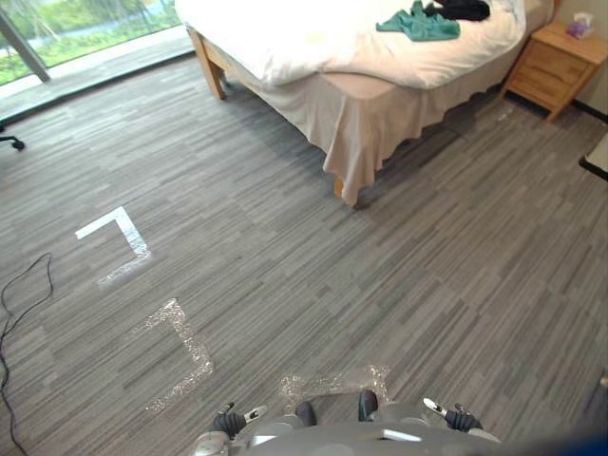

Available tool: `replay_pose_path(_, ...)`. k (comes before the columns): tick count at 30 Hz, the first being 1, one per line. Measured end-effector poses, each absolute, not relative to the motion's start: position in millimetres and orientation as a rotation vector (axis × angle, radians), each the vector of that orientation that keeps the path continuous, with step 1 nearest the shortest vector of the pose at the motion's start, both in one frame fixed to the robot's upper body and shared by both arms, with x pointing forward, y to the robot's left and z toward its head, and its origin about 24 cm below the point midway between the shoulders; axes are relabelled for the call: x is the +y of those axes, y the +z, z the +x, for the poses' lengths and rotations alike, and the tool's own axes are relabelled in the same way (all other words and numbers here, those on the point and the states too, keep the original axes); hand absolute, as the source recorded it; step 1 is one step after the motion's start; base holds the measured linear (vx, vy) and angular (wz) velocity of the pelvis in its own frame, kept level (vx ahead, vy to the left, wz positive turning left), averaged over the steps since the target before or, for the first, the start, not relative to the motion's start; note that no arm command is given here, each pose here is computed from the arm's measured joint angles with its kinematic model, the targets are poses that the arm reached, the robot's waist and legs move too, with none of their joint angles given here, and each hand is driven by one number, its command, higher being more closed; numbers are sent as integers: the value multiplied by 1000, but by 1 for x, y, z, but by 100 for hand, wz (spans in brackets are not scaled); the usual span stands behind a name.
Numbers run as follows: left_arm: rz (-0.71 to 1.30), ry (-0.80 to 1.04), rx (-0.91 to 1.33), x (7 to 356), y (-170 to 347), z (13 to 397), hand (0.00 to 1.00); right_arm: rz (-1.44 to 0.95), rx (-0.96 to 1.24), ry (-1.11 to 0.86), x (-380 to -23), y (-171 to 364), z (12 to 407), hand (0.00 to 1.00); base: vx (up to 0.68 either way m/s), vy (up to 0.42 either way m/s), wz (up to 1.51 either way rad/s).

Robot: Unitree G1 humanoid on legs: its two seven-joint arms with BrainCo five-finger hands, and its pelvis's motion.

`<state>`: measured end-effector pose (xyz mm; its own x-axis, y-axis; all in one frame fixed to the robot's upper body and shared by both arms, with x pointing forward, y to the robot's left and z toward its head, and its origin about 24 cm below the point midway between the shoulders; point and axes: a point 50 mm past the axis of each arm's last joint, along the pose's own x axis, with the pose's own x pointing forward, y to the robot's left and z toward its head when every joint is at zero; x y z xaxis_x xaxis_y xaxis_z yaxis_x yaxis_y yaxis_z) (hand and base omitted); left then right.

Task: Tidy the bed and pick cloth on bed and put in laundry

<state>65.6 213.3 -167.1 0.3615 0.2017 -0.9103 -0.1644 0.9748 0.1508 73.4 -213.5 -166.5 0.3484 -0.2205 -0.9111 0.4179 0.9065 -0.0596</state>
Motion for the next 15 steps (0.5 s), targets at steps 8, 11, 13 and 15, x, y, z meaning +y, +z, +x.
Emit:
replay_pose_path(8, 20, 229, 1151, 207, -166, 79, 0, 275, 1083, -513, -221, -163, 86, 0, 261, -164, -15)
replay_pose_path(11, 23, 251, 1124, 215, -163, 89, 0, 309, 1084, -524, -217, -164, 84, 0, 495, -333, -10)
replay_pose_path(13, -16, 236, 1115, 201, -164, 95, 0, 314, 1047, -528, -227, -161, 87, 0, 592, -432, -31)
replay_pose_path(15, -33, 229, 1090, 195, -164, 101, 0, 337, 1014, -506, -221, -160, 92, 0, 647, -570, -40)
